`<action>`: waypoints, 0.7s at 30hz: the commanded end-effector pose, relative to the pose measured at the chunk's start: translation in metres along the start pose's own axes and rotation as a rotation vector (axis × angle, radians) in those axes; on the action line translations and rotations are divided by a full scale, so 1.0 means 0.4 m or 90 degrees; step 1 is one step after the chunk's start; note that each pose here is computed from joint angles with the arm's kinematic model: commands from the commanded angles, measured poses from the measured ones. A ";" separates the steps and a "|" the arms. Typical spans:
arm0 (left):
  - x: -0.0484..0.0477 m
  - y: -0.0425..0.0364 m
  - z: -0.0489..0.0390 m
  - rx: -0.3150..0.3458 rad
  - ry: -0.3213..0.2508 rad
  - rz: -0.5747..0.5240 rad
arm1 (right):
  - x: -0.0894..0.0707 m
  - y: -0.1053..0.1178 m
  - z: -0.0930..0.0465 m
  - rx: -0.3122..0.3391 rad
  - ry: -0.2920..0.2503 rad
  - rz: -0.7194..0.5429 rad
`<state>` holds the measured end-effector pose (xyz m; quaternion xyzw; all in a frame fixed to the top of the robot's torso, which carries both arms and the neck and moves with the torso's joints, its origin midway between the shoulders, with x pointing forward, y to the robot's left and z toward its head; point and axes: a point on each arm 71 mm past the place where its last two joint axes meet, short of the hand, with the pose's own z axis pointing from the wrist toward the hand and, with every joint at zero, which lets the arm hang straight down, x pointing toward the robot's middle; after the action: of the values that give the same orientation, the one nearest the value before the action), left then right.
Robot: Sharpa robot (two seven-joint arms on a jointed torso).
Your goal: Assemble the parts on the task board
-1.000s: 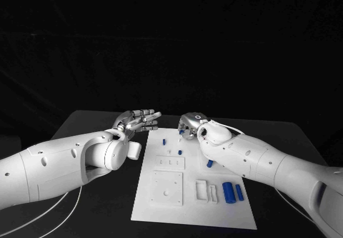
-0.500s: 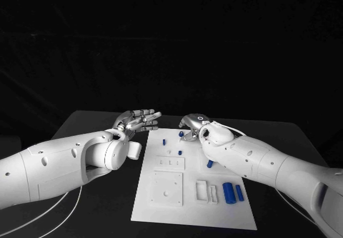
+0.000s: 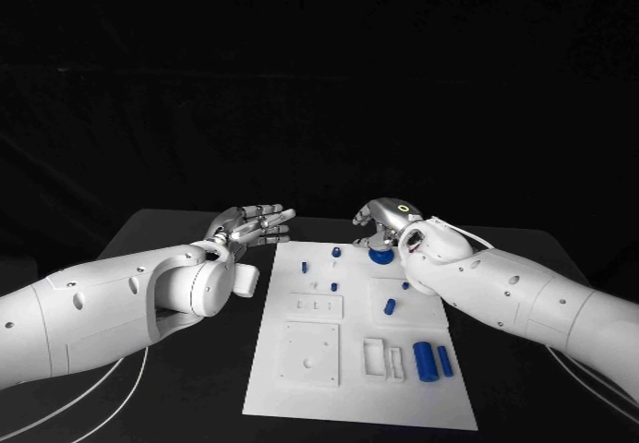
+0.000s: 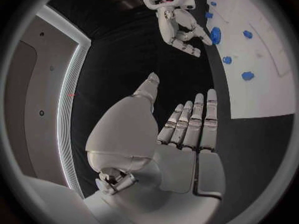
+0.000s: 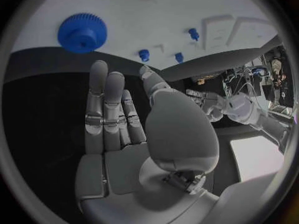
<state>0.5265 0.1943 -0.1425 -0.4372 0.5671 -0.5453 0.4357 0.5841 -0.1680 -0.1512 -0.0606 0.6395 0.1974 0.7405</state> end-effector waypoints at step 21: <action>-0.007 -0.010 0.002 0.012 -0.001 0.001 | -0.024 -0.161 -0.013 0.108 0.191 0.068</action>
<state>0.5277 0.1986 -0.1415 -0.4384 0.5648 -0.5437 0.4395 0.6028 -0.2331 -0.1456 0.0128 0.7234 0.1695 0.6692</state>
